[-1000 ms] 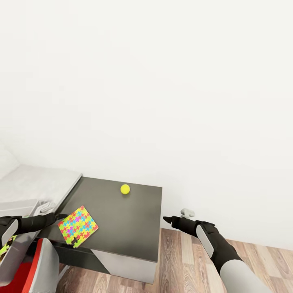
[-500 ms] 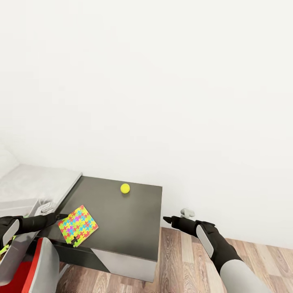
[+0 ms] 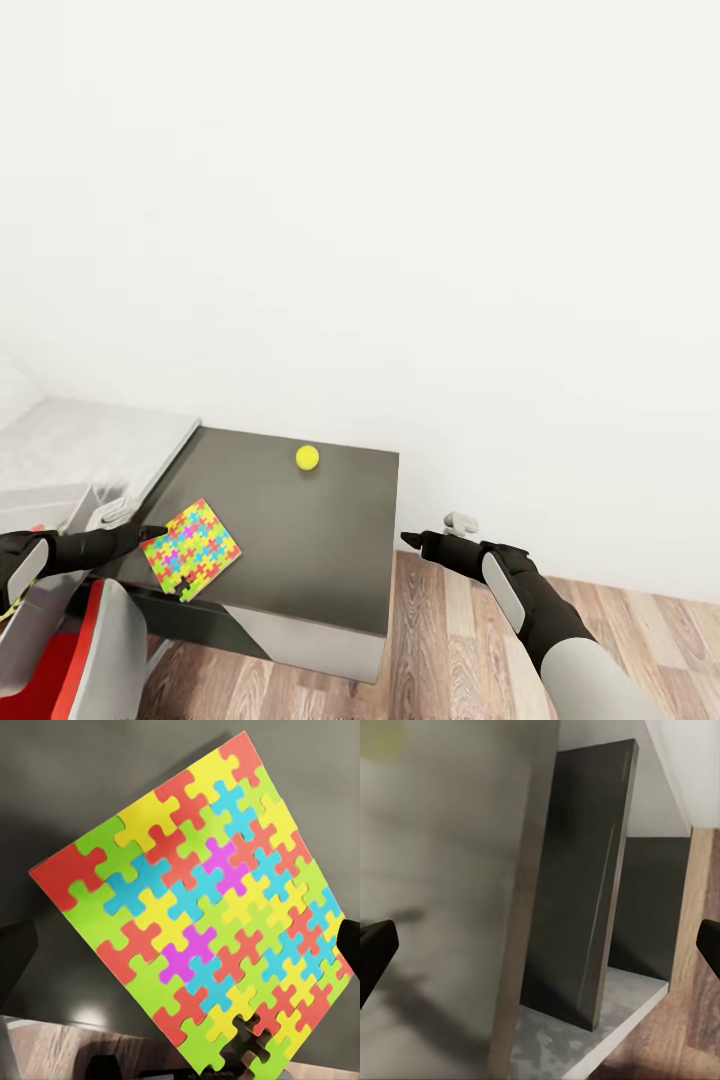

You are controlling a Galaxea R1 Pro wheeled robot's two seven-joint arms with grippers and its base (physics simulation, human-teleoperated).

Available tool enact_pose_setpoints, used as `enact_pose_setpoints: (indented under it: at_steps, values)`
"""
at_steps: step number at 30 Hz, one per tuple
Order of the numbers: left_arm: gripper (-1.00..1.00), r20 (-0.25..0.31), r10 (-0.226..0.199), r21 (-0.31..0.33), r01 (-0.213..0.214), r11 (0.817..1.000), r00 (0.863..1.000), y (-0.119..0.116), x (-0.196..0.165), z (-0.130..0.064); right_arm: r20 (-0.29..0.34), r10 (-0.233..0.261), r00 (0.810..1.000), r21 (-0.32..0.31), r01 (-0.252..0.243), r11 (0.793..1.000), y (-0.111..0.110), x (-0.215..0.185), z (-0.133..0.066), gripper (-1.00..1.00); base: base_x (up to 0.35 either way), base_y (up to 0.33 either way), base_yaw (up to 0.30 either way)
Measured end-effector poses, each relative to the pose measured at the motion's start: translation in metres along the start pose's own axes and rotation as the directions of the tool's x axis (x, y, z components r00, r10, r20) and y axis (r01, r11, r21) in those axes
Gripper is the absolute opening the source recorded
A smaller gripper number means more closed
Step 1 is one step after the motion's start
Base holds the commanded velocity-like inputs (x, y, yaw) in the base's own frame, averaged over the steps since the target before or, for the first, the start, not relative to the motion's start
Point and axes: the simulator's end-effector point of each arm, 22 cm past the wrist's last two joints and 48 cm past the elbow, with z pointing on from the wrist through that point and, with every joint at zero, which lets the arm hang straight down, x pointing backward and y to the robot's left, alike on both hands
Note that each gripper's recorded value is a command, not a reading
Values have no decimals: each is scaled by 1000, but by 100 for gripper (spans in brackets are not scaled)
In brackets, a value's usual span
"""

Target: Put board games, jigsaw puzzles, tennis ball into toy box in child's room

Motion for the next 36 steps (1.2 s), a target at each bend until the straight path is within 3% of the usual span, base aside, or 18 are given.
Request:
enact_pose_setpoints:
  at_steps: [11, 18, 25, 36]
  values:
    - [100, -2, 3, -6, -3, 1000, 1000, 0, -1, 2, -6, 3, 1000, 1, -3, 1000, -1, 3, 2, 100, 0, 0, 0]
    - [100, 34, 44, -43, -42, 998, 998, -6, -23, 1, -6, 3, 1000, 0, -3, 1000, -1, 3, 2, 100, 0, 0, 0]
    - [100, 34, 36, -107, -32, 994, 999, -6, -41, 0, -6, 3, 1000, 0, -3, 1000, -1, 3, 2, 100, 0, 0, 0]
    - [100, 26, 26, -123, -23, 992, 999, -5, -40, 3, -6, 3, 1000, 2, -3, 1000, -2, 3, 2, 100, 0, 0, 0]
